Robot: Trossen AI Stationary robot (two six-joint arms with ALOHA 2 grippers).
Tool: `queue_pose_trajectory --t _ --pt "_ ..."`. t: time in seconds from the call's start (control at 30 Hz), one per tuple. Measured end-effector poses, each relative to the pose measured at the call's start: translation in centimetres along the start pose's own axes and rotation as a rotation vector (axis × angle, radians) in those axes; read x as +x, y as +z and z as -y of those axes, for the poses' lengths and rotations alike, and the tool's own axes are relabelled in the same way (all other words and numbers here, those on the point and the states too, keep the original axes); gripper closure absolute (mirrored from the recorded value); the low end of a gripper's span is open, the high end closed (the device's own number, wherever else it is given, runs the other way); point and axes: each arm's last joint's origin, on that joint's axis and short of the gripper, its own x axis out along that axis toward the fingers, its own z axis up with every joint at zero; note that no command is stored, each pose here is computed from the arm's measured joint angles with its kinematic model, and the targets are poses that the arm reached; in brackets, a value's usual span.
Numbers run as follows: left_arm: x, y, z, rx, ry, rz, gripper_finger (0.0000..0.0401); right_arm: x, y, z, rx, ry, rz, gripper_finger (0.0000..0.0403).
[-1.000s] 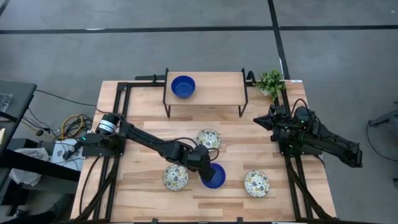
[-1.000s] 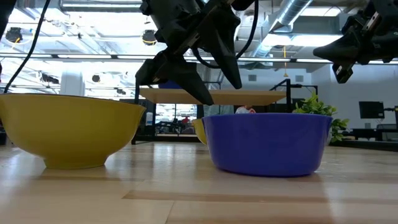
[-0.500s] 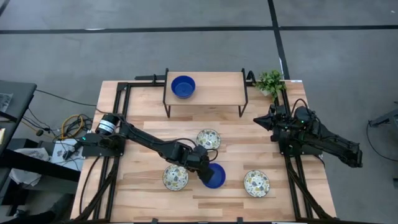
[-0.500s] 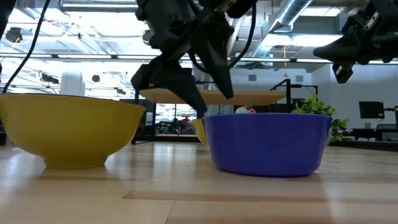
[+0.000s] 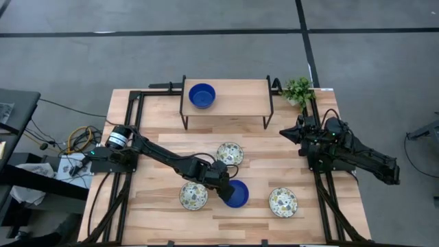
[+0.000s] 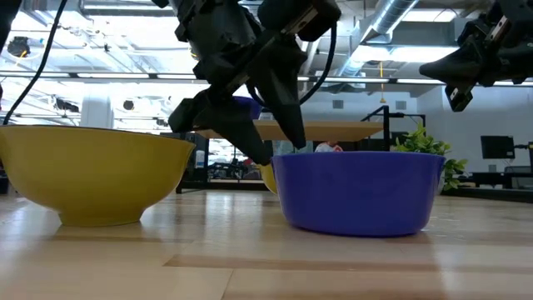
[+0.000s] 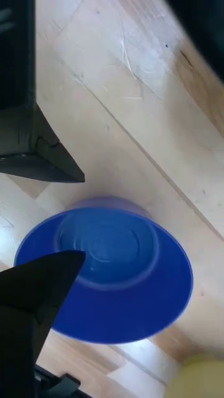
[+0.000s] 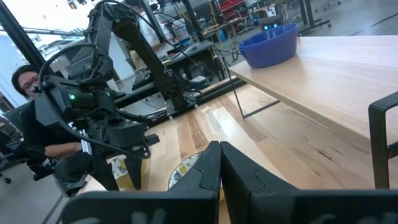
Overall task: Pick & Place Mini bowls
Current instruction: Stack the blue bowl on the blue bowls on the shelf
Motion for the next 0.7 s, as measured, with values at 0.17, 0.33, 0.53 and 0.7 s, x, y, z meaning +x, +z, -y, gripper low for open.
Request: queue_pose_trajectory --t 0.17,0.33,0.53,0.7 --pt "0.0 0.0 0.0 0.000 -0.002 0.002 0.0215 0.0 0.0 0.0 0.000 -0.005 0.002 0.0403" --pt "0.7 -0.1 -0.2 0.004 0.013 -0.004 0.0215 0.0 0.0 0.1 0.000 -0.032 0.011 0.0403" --pt "1.5 0.0 -0.3 -0.001 0.011 0.000 0.0215 0.0 0.1 0.1 -0.001 -0.032 0.014 0.0403" --pt "2.7 0.2 -0.7 -0.020 0.019 0.001 0.0215 0.0 0.1 0.1 -0.001 -0.031 0.017 0.0403"
